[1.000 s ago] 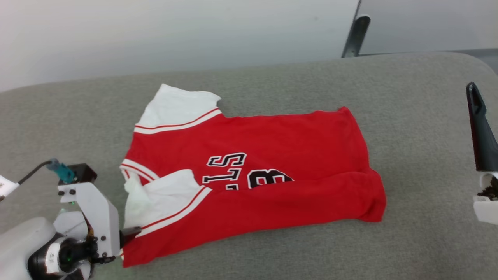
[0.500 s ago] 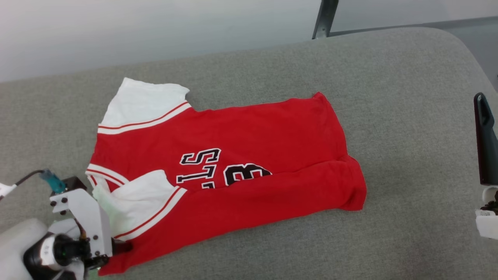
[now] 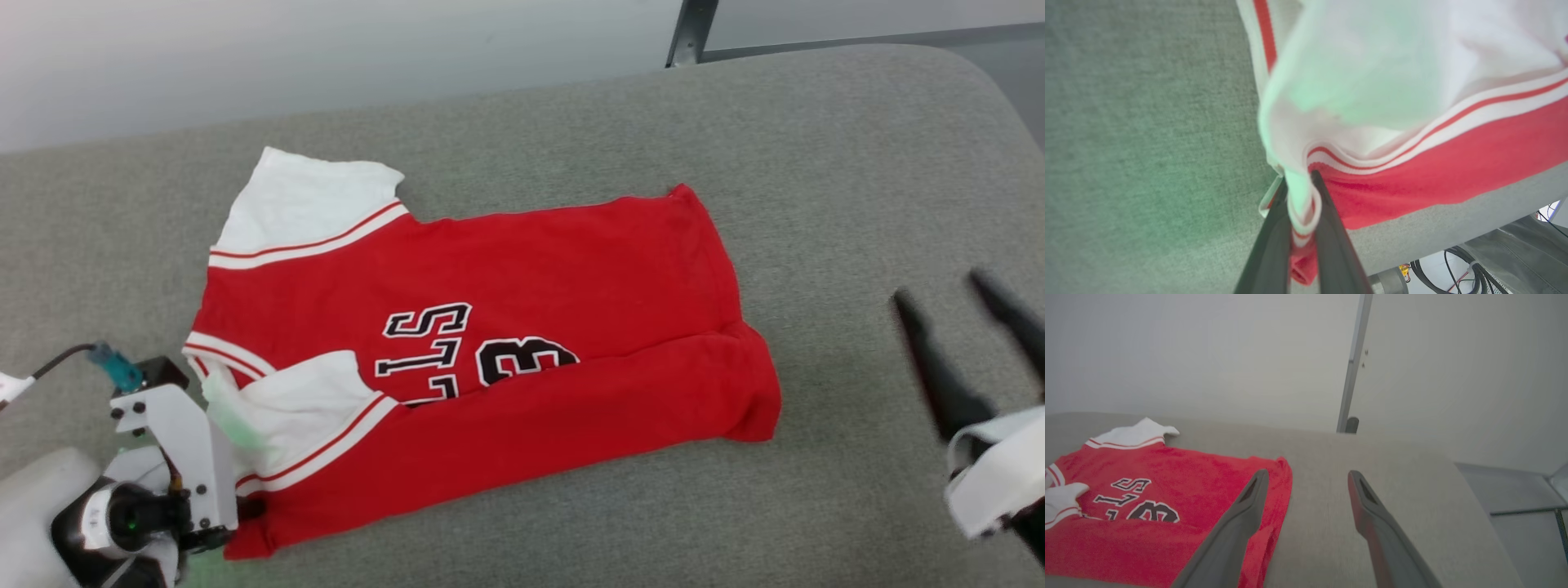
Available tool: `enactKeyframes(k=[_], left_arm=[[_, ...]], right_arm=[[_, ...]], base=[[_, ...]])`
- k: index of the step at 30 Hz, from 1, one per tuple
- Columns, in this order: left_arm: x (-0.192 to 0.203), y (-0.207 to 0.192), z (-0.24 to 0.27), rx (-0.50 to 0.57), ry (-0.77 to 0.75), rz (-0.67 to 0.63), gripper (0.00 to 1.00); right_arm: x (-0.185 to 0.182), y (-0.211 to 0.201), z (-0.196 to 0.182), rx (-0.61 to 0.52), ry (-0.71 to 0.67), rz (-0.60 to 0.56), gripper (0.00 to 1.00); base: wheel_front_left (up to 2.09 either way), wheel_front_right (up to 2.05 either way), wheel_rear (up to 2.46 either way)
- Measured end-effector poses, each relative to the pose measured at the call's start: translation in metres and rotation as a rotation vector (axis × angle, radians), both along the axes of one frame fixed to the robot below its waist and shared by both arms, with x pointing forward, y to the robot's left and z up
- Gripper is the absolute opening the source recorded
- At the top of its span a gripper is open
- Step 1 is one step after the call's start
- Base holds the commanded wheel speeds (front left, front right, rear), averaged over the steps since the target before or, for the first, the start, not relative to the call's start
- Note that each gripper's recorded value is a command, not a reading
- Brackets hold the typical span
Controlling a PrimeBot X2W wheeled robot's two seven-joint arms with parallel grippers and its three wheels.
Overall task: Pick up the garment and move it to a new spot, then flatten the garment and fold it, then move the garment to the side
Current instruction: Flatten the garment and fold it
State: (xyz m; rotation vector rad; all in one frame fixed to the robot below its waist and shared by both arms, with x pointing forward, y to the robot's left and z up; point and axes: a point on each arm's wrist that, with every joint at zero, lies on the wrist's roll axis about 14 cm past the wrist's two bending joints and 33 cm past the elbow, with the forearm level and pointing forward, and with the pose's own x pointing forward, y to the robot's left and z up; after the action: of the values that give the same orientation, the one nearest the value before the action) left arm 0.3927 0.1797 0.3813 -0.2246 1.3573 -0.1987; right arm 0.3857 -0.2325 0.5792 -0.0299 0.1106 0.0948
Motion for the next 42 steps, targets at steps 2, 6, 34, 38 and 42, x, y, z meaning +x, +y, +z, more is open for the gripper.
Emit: enactKeyframes(k=[2,6,34,38,42], left_arm=[[0.0,-0.001,0.0,-0.003,-0.006,-0.002,0.0],[0.001,-0.005,0.002,-0.013,-0.023,-0.015,0.0],[0.016,-0.003,-0.014,-0.069,-0.045,0.025,0.0],[0.016,-0.003,-0.01,-0.075,-0.058,0.029,0.0],[0.014,-0.002,-0.003,-0.077,-0.07,0.038,0.0]], right_arm=[[-0.002,0.007,-0.026,0.0,0.156,0.042,1.0],[-0.007,0.014,-0.064,0.03,0.391,0.092,1.0],[0.023,0.067,-0.207,0.007,0.995,0.305,0.0],[0.022,0.065,-0.203,0.009,0.995,0.307,0.0],[0.021,0.063,-0.194,0.02,0.979,0.304,0.0]], base=[[0.0,0.0,0.0],[0.0,0.0,0.0],[0.0,0.0,0.0],[0.0,0.0,0.0],[0.0,0.0,0.0]])
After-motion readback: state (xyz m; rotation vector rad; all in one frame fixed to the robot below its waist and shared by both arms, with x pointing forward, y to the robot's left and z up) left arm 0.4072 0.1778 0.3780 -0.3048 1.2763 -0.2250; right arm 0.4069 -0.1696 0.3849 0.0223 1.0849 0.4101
